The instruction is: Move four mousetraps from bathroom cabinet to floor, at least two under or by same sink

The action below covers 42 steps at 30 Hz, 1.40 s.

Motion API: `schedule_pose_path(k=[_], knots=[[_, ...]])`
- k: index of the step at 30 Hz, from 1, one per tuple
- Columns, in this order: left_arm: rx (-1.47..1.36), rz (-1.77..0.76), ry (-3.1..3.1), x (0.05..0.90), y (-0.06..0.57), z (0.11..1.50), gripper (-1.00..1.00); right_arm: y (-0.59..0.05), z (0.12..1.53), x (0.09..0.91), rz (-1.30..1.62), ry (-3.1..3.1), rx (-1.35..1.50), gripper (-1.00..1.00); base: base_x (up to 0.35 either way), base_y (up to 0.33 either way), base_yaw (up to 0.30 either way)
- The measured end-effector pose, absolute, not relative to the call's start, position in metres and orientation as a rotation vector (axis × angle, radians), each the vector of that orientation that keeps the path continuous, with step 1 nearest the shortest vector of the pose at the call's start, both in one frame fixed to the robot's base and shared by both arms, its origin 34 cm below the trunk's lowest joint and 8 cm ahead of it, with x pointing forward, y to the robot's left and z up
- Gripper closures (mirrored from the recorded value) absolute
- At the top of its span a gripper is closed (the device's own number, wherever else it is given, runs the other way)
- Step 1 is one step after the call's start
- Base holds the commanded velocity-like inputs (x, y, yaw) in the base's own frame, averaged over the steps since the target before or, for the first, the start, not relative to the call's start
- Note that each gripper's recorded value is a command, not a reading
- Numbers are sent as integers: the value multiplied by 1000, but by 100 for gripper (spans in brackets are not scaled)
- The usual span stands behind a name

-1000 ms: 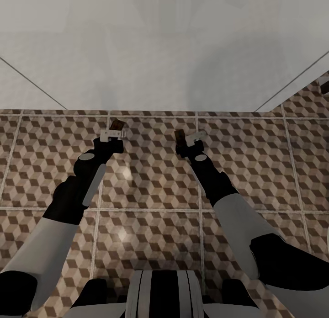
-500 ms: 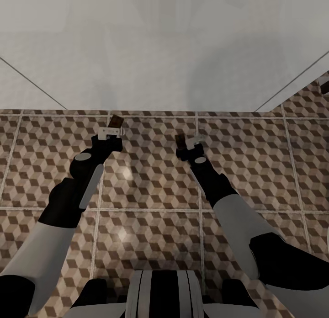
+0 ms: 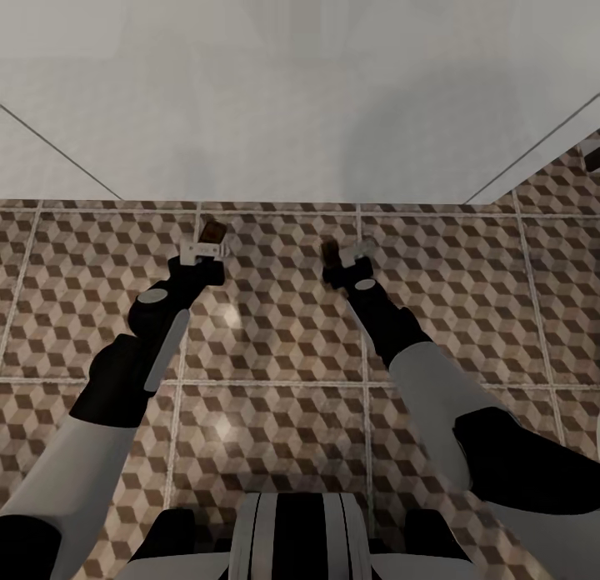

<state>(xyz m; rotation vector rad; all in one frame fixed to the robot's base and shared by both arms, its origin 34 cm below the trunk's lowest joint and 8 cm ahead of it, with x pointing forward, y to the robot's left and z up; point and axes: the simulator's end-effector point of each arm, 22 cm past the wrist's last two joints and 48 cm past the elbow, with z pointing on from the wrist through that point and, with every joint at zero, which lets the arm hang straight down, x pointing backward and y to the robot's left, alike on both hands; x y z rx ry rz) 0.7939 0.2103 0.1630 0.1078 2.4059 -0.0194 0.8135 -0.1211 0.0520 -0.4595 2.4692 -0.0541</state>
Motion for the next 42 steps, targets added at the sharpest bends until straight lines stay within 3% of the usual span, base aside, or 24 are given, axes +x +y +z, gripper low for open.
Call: schedule_pose_path(k=[42], knots=[[117,-18,2458,766,210,144,100,-118,71,846,-48,2404,-453,100,0,0,0]])
